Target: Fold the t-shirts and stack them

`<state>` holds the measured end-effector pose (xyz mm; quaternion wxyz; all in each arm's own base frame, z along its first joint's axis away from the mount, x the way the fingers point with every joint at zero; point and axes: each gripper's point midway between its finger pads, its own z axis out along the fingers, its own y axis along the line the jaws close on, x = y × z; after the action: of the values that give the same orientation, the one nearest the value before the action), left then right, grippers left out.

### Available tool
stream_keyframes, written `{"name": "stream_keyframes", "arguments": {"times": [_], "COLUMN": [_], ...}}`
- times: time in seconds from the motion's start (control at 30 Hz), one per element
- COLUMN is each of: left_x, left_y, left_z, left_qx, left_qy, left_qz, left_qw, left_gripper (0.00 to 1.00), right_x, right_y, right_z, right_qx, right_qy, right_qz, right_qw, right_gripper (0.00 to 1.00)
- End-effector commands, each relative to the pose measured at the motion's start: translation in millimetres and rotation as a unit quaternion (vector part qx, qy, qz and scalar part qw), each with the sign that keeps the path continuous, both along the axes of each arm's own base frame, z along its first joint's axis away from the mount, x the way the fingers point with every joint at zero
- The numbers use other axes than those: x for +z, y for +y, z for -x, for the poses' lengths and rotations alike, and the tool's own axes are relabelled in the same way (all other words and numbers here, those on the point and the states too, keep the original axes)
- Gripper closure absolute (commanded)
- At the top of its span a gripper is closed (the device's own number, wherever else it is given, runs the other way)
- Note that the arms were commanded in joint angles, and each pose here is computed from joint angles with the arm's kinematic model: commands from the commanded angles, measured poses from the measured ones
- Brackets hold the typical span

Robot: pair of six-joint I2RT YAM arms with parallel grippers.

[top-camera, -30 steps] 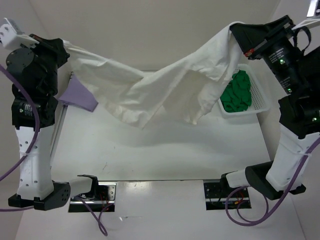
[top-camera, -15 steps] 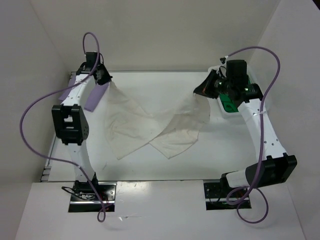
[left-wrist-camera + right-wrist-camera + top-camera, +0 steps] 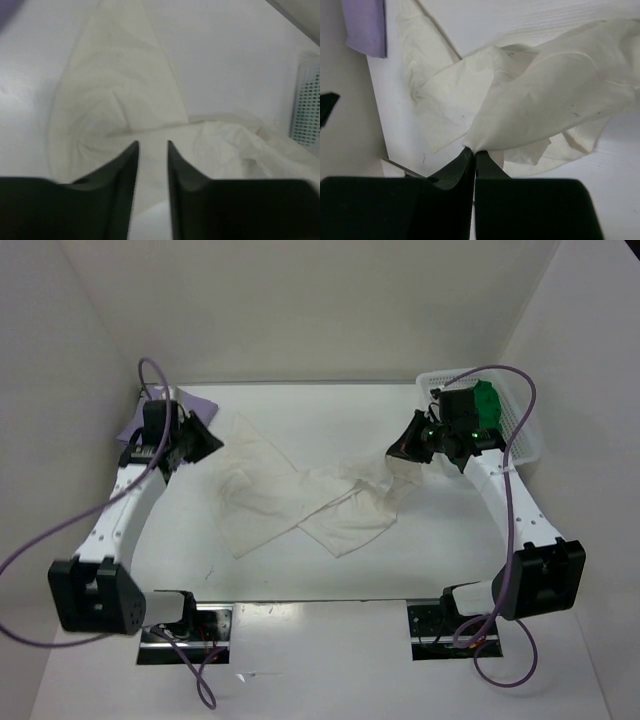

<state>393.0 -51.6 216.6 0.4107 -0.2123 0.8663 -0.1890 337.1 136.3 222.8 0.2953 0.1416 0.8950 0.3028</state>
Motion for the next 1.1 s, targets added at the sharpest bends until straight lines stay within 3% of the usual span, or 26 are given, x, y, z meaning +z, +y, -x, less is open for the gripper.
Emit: {"name": "stream_keyframes", "arguments": {"times": [0.0,0.03,0.2,0.3,0.4,0.6,0.7,0.87,0.93,0.97,1.0,1.07], "left_x": [-52,-63,-94,-84,-64,-96,-109,-159,-168,-163,-165,-171], "left_y": [-12,-14,-21,-17,-35,-33,-33,-45,-36,-32,-28,-31], "left_z": [71,87,158,162,151,146,162,200,200,194,190,184], "left_qx": [0.033,0.047,0.112,0.124,0.068,0.053,0.052,0.078,0.106,0.117,0.128,0.139], "left_qy": [0.082,0.101,0.152,0.110,0.065,0.111,0.143,0.265,0.274,0.263,0.261,0.269], "left_qz": [0.072,0.084,0.143,0.150,0.187,0.150,0.146,0.166,0.145,0.140,0.134,0.146], "left_qw": [0.993,0.990,0.971,0.975,0.978,0.981,0.978,0.947,0.945,0.947,0.947,0.942], "left_gripper": [0.76,0.81,0.82,0.83,0.82,0.87,0.87,0.61,0.57,0.51,0.38,0.35], "right_x": [1,-7,-22,-26,-30,-27,-26,-16,-13,-13,-12,-11], "right_y": [-1,2,13,21,23,25,20,22,27,27,28,27], "right_z": [-13,-11,-7,-6,-6,-7,-9,-13,-18,-18,-20,-24], "right_qx": [0.006,0.012,0.031,0.042,0.043,0.040,0.029,0.025,0.025,0.021,0.021,0.018], "right_qy": [-0.032,-0.021,-0.004,-0.001,0.003,0.006,0.005,-0.005,-0.010,-0.008,-0.008,-0.010], "right_qz": [0.004,0.006,0.011,0.012,0.016,0.029,0.039,0.033,0.028,0.025,0.024,0.027], "right_qw": [0.999,1.000,0.999,0.999,0.999,0.999,0.999,0.999,0.999,0.999,0.999,0.999], "right_gripper": [1.00,1.00,1.00,1.00,1.00,1.00,1.00,1.00,1.00,1.00,1.00,1.00]}}
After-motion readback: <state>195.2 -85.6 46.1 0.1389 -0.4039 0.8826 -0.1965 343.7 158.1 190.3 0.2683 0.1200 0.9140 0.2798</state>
